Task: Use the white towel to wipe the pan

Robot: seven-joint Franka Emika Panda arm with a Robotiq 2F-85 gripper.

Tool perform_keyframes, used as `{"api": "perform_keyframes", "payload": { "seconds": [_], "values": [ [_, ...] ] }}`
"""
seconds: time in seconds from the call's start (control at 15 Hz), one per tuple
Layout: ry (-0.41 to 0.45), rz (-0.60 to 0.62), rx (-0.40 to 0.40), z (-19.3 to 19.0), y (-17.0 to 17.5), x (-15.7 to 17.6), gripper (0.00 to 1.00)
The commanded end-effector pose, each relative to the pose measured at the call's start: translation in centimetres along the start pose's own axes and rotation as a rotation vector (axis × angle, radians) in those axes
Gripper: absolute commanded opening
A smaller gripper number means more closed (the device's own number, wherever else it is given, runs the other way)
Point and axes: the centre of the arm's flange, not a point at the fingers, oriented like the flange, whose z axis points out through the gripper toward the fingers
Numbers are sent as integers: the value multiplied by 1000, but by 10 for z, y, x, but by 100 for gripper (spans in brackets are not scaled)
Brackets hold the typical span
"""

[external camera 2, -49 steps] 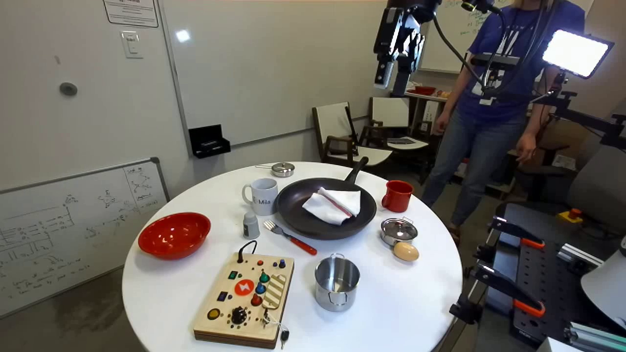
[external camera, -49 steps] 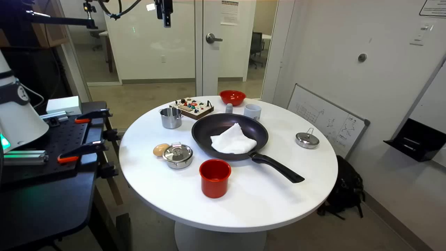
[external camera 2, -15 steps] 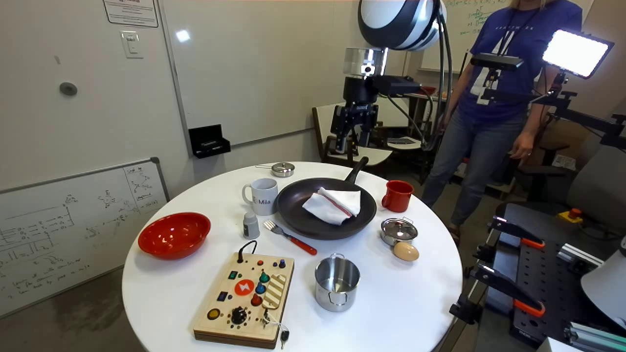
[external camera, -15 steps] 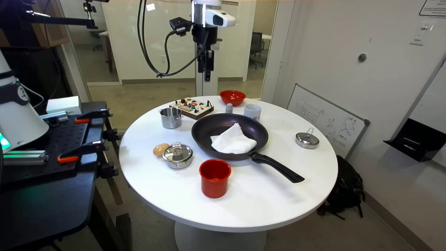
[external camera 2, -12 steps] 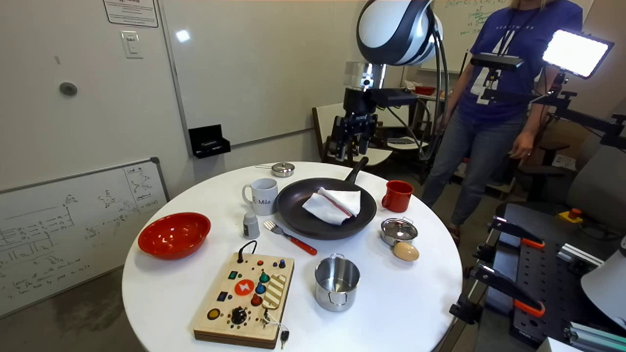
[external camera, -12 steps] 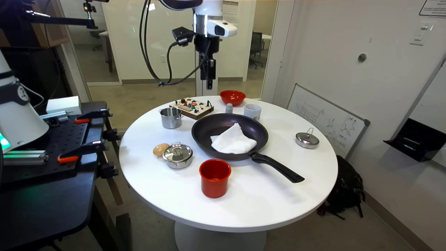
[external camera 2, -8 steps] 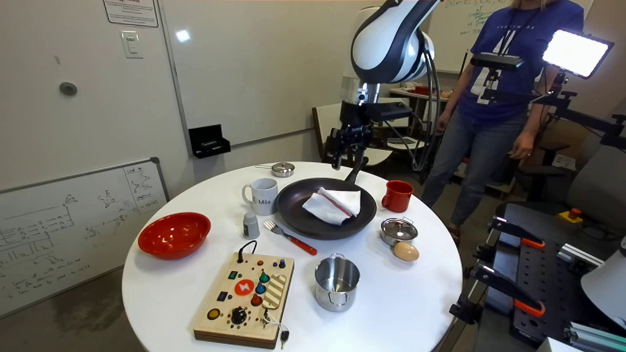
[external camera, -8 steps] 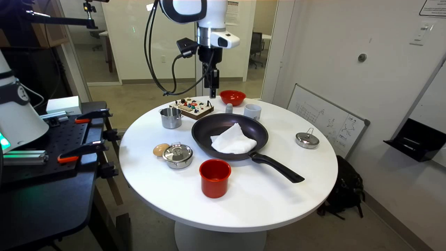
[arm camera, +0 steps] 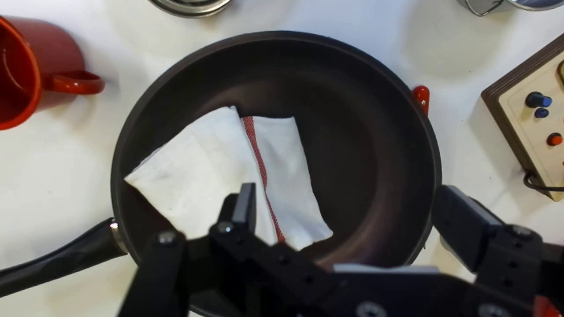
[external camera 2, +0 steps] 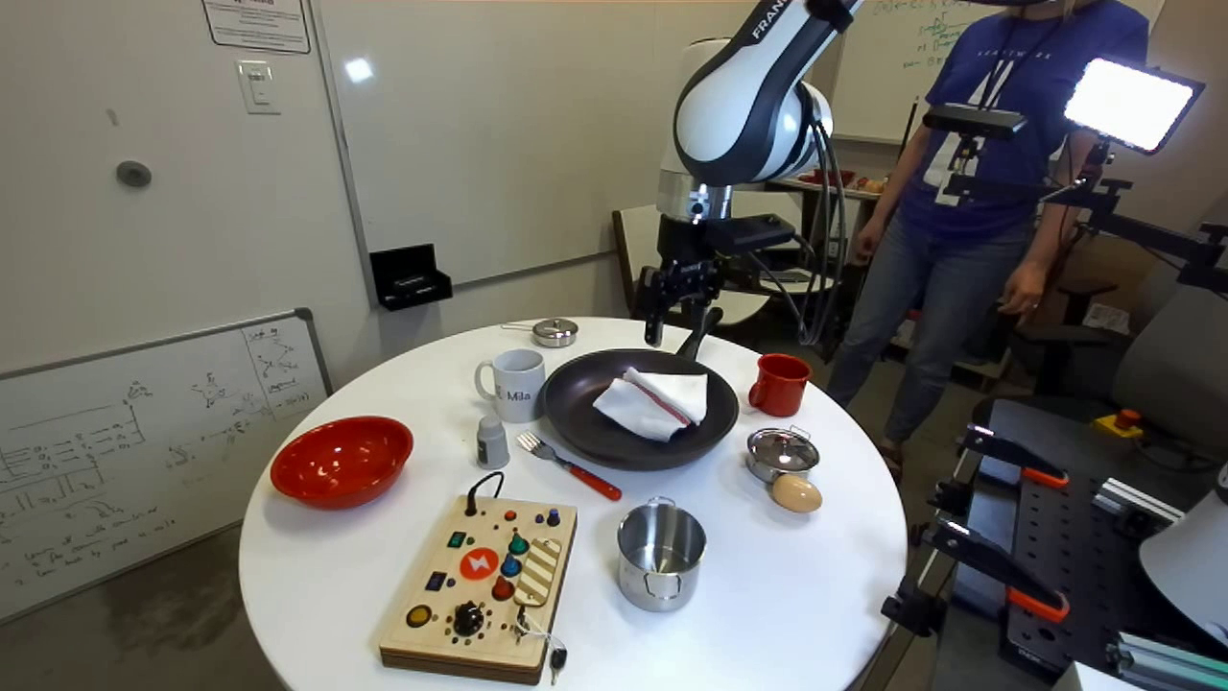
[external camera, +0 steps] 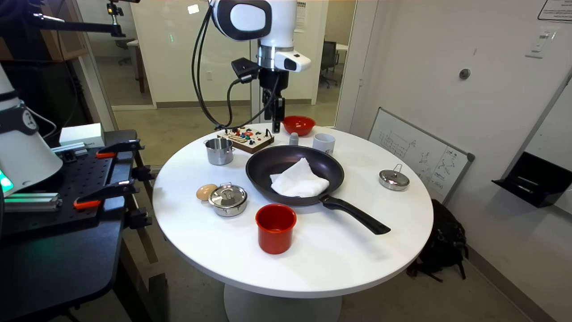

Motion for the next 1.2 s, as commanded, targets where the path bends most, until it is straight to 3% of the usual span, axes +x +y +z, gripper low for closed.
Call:
{"api": "perform_keyframes", "payload": {
  "seconds": [0.0, 1.13],
  "values": [
    [-15, -9, -17, 18, -2, 28, 100],
    [-115, -6, 13, 98, 25, 74, 100]
  ]
}}
